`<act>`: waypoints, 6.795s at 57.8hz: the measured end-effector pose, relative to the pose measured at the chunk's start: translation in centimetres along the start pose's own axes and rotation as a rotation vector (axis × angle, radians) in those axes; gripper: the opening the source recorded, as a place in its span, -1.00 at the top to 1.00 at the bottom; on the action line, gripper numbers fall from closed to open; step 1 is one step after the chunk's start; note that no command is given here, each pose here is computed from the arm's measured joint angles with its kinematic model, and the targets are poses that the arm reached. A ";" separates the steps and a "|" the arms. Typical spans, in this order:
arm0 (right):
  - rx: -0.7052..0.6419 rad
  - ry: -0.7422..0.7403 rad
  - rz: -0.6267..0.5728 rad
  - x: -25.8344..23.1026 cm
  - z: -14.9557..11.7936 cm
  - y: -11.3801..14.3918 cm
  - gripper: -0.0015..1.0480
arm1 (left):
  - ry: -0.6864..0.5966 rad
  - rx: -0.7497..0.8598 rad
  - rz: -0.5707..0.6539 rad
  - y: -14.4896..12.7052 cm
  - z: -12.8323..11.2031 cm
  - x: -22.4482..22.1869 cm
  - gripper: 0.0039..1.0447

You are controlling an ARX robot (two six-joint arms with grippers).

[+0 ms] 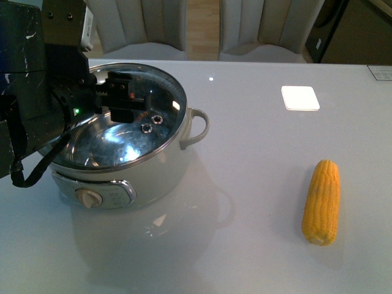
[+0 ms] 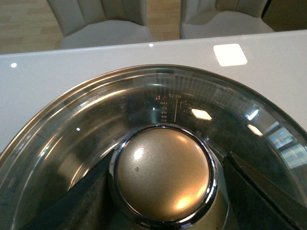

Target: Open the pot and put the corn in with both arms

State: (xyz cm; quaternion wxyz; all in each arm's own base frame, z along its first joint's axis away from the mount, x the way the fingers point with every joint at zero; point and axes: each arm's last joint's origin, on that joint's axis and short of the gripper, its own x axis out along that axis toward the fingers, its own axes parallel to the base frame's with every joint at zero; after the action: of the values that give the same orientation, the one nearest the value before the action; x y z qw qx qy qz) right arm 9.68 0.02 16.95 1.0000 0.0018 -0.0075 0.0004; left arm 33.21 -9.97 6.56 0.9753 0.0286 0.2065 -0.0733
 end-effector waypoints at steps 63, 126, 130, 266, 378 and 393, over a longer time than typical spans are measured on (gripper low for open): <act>0.000 0.000 0.000 0.0 0.0 0.0 -0.83 | -0.174 -0.060 0.225 6.2 8.3 -5.9 0.14; 0.000 0.000 0.000 0.0 0.0 0.0 -0.83 | -0.032 -0.214 0.524 23.0 -9.7 -6.7 0.14; 0.000 0.000 0.000 0.0 0.0 0.0 -0.83 | -0.016 -0.220 0.521 22.9 -10.3 -6.5 0.14; 0.000 0.000 0.000 0.0 0.0 0.0 -0.83 | -0.292 -0.339 0.396 22.2 5.7 -13.9 -0.87; 0.000 0.000 -0.001 0.0 0.0 0.0 -0.83 | -0.405 -0.070 0.148 6.5 -0.3 -26.7 0.94; 0.000 0.000 0.000 0.0 0.0 0.0 -0.83 | -0.424 -0.068 0.148 6.5 -0.9 -26.7 0.91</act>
State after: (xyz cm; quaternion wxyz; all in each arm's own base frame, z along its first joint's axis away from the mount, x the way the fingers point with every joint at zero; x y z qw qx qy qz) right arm 9.68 0.02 16.95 1.0000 0.0018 -0.0075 0.0004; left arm 9.73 0.02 16.76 1.0000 -0.0054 -0.0035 0.0013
